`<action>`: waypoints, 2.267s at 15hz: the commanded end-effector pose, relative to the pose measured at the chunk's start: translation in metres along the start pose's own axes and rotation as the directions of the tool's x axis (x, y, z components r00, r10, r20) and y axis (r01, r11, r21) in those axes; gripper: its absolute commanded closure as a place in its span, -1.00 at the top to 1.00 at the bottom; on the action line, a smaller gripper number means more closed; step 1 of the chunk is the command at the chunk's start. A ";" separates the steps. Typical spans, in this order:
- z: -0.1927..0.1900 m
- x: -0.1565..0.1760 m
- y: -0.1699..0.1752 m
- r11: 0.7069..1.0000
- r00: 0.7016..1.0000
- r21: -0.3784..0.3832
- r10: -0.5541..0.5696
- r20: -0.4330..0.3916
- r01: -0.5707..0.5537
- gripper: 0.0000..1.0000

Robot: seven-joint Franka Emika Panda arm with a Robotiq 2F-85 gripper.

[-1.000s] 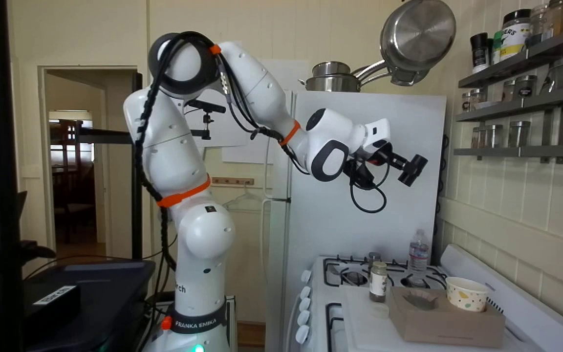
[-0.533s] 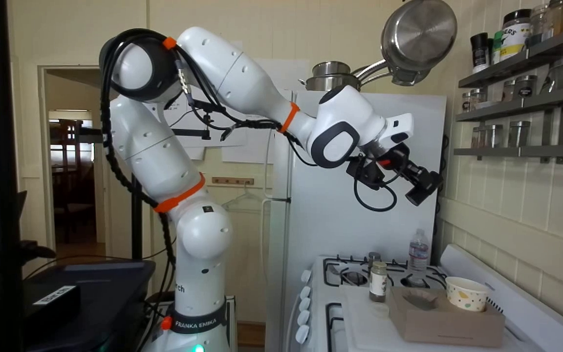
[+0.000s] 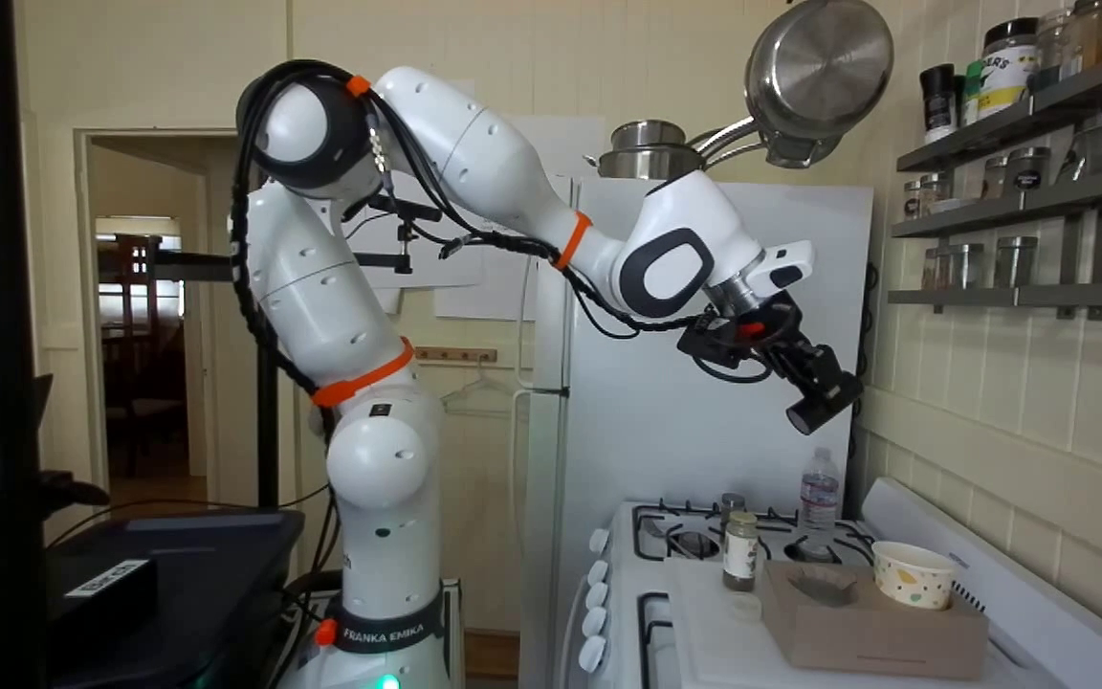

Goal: Remove the black container from the bottom left rack and put it on the white tray

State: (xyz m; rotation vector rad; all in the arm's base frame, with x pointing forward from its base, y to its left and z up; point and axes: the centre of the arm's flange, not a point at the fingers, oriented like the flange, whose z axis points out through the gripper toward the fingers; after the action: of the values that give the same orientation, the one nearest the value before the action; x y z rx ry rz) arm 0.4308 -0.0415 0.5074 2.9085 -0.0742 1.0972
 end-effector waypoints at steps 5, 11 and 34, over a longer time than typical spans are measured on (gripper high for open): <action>0.044 0.013 -0.052 0.988 0.925 -0.113 -0.053 0.377 0.103 -0.63; 0.120 0.000 -0.056 0.974 0.919 -0.201 0.169 0.355 -0.101 -0.63; 0.239 -0.024 -0.089 0.974 0.844 -0.199 0.198 0.499 -0.111 -0.63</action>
State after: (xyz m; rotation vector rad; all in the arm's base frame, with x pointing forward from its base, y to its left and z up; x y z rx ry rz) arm 0.5617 0.0299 0.3212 2.9854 -0.3816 0.2924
